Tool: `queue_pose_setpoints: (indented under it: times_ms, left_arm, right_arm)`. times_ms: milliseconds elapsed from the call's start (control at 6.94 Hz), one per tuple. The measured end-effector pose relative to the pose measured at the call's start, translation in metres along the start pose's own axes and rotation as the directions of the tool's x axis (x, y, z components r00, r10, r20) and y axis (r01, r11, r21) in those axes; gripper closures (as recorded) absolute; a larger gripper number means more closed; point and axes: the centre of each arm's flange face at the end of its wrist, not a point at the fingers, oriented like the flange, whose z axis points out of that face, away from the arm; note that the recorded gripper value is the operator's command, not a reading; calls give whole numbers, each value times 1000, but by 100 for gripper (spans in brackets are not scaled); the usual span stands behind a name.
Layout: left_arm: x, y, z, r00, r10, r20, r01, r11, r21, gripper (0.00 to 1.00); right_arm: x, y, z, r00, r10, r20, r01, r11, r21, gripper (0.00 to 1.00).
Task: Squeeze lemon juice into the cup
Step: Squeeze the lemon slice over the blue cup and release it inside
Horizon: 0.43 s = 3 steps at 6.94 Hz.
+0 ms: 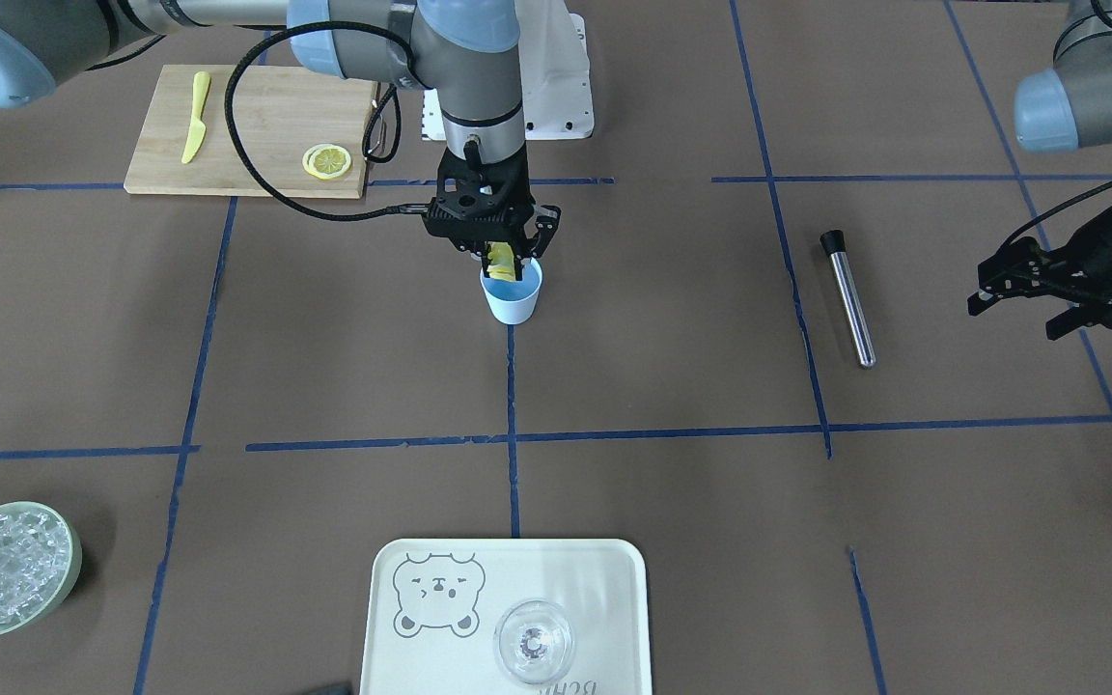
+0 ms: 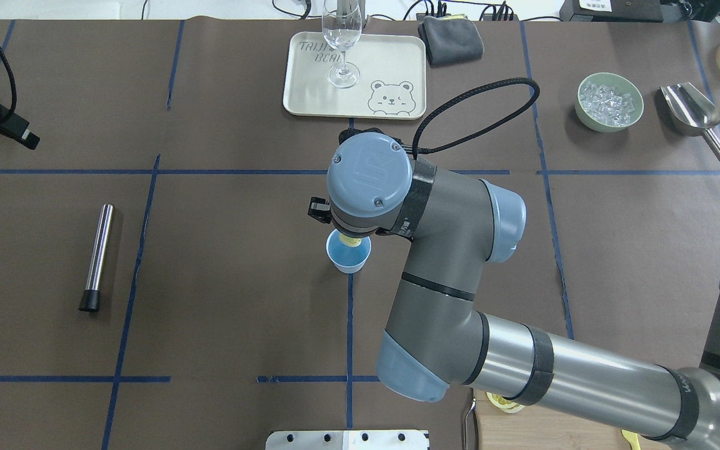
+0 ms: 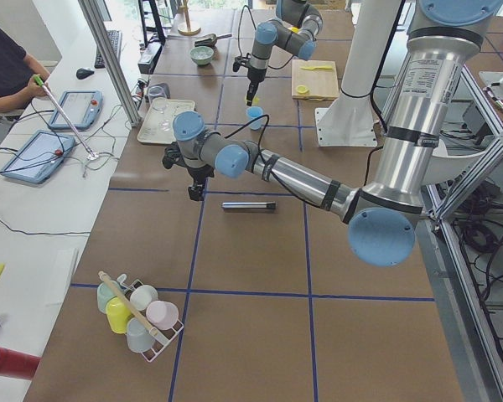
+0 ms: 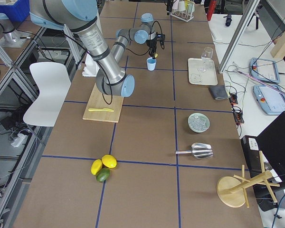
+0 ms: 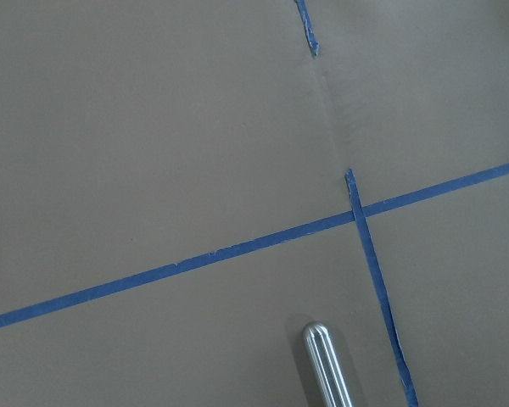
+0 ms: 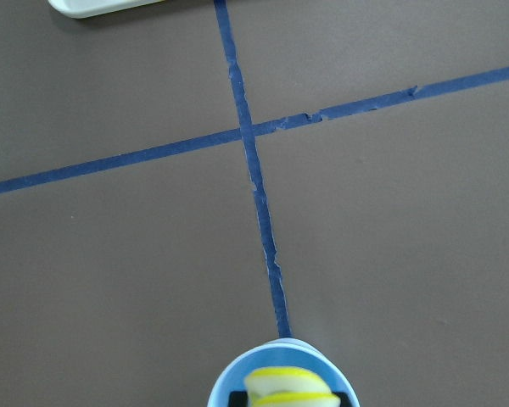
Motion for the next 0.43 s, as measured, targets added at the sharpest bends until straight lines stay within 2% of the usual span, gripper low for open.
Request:
queue_pose_setpoints:
  times_ms: [288, 433]
  left_arm:
    - [0, 0, 0, 1000, 0, 0, 0, 1000, -1, 0]
    - [-1, 0, 0, 1000, -1, 0, 1, 1000, -1, 0]
  right_arm:
    - [0, 0, 4, 1000, -2, -9, 2, 1000, -5, 25]
    - [-1, 0, 5, 1000, -2, -10, 2, 1000, -6, 20]
